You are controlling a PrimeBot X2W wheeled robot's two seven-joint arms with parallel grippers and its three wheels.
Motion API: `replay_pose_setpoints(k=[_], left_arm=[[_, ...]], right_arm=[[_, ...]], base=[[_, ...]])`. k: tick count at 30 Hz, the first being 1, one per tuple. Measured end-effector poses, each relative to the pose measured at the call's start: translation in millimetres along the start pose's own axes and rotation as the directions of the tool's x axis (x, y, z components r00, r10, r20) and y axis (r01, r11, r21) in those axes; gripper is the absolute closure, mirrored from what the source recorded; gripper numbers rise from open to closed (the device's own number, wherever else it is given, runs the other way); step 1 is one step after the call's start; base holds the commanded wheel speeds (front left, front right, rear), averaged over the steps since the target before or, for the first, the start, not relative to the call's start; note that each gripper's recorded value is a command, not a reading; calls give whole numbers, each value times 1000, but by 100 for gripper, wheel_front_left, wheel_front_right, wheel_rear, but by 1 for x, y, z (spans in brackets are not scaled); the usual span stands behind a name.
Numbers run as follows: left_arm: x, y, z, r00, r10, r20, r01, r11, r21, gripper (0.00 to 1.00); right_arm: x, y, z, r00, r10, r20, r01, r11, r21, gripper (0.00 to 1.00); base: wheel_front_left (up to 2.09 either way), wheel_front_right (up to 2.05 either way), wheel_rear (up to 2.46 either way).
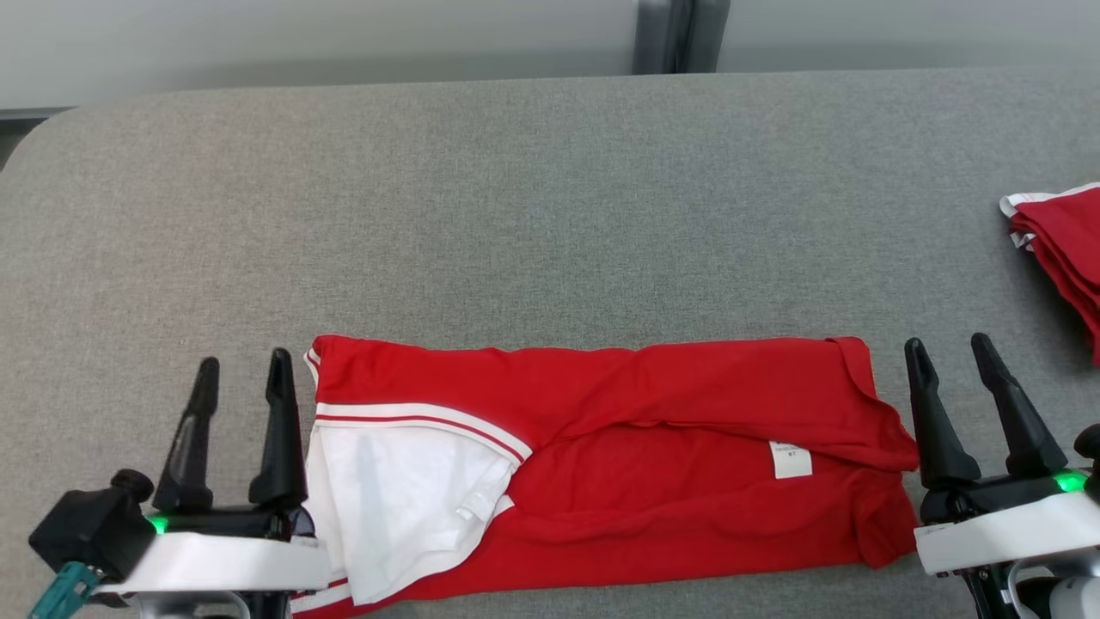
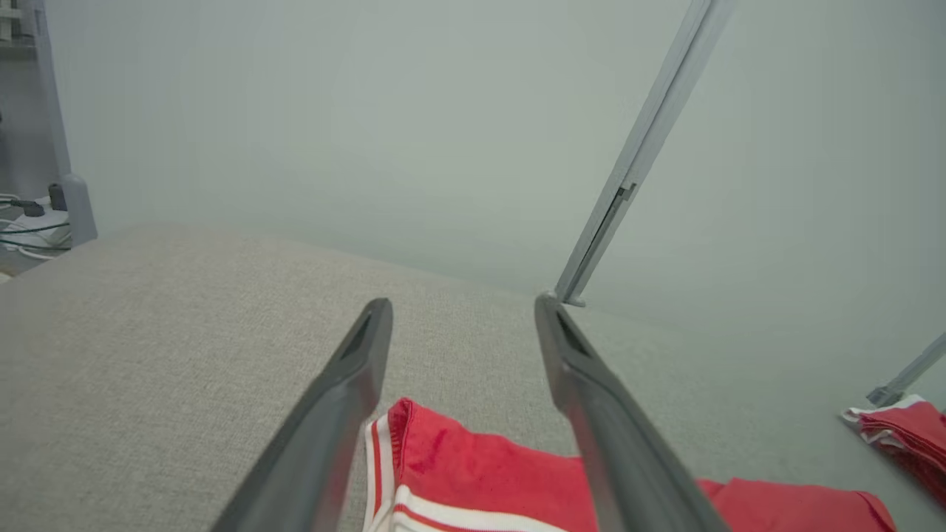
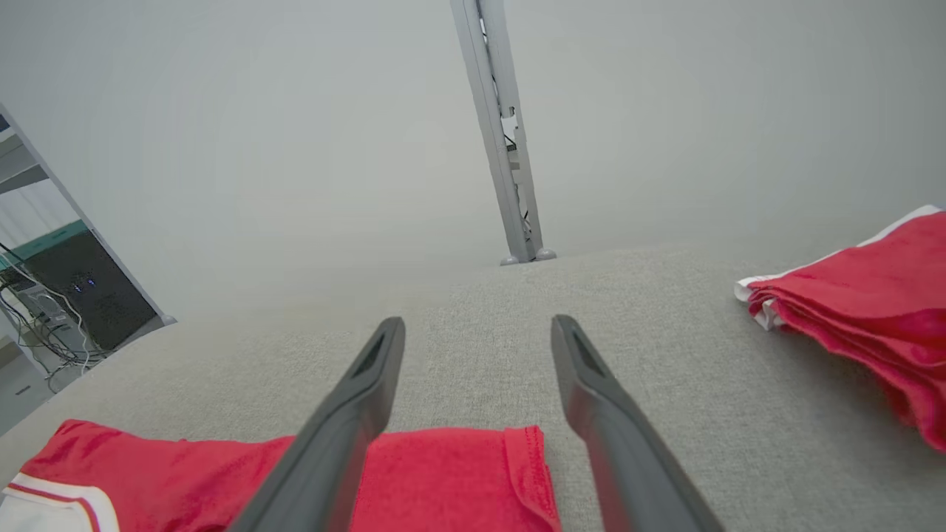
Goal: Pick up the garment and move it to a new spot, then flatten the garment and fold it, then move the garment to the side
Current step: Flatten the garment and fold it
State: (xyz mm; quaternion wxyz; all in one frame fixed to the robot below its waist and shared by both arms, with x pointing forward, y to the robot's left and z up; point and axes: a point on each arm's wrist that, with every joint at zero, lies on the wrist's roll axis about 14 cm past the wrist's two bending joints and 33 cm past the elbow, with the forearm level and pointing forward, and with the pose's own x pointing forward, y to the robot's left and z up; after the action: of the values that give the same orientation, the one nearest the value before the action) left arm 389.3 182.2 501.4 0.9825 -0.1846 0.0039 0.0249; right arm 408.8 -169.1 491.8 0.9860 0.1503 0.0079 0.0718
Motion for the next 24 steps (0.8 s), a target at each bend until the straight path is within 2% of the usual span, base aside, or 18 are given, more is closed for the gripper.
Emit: replay_pose_setpoints(k=[6,10,13,24], left_arm=[[6,10,28,993,11,119,-20,997,75,0],[-1,22,17,996,13,85,-27,986,167,0],[-6,28,7,998,21,53,-31,979,200,0],[-12,35,-5,999,32,17,-35,979,199,0]], right_arm=[[-3,2,15,998,12,64,-6,995,-100,0],[-9,2,17,997,13,72,-3,990,-144,0],[-13,1,12,998,4,60,5,989,-147,0],[-16,-1,2,999,-12,39,18,989,-145,0]], base=[[0,0,0],[0,0,0],[0,0,0],[0,0,0]])
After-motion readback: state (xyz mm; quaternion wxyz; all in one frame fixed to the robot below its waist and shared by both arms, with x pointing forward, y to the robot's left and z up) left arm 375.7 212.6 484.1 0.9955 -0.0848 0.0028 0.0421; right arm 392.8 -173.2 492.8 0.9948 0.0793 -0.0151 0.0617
